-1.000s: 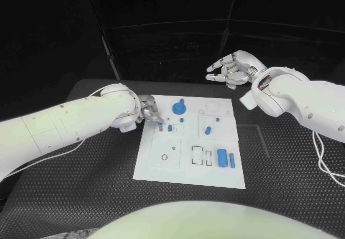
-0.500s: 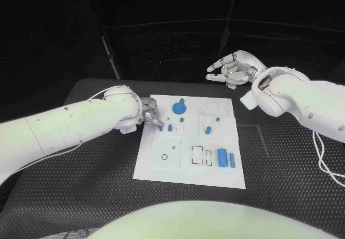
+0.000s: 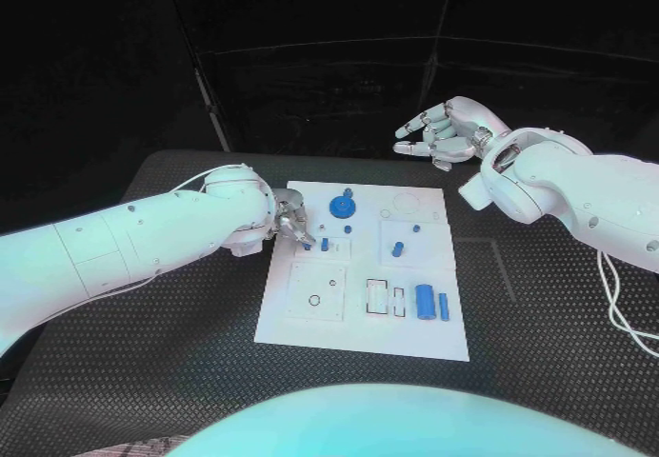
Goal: Assemble the parts on the task board
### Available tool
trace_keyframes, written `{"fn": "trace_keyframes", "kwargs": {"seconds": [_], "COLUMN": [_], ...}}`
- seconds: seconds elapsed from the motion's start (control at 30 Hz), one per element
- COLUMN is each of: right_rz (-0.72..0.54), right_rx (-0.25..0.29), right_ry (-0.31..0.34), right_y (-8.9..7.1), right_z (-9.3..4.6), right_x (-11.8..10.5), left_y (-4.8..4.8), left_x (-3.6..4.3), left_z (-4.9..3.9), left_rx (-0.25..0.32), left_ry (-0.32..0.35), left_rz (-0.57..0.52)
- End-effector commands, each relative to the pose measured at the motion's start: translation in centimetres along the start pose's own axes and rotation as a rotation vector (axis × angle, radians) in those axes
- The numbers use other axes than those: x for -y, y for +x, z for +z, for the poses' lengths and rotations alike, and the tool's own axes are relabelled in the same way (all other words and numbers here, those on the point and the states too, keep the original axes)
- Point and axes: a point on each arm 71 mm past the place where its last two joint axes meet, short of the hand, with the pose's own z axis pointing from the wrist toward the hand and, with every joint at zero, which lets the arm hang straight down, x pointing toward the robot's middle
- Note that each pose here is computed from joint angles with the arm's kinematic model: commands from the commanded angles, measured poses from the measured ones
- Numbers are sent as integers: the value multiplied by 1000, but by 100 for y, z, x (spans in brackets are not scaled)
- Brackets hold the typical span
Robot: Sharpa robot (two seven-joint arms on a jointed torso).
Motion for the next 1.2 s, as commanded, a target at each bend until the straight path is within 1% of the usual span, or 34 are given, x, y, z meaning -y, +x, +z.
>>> {"fn": "trace_keyframes", "kwargs": {"seconds": [0.03,0.53,0.87,1.2], "right_rz": [2,2,2,2], "right_rx": [-6,-8,-8,-7], "right_ry": [-7,-6,-7,-6], "right_y": [-1,2,4,2], "right_z": [2,3,2,1], "right_x": [-15,-13,-15,-16], "left_y": [49,58,71,74], "left_x": [-26,-49,-8,-1], "left_z": [7,1,15,42], "left_rx": [-28,-39,-51,-66], "left_ry": [-15,-22,-17,-22], "left_rz": [28,42,50,58]}}
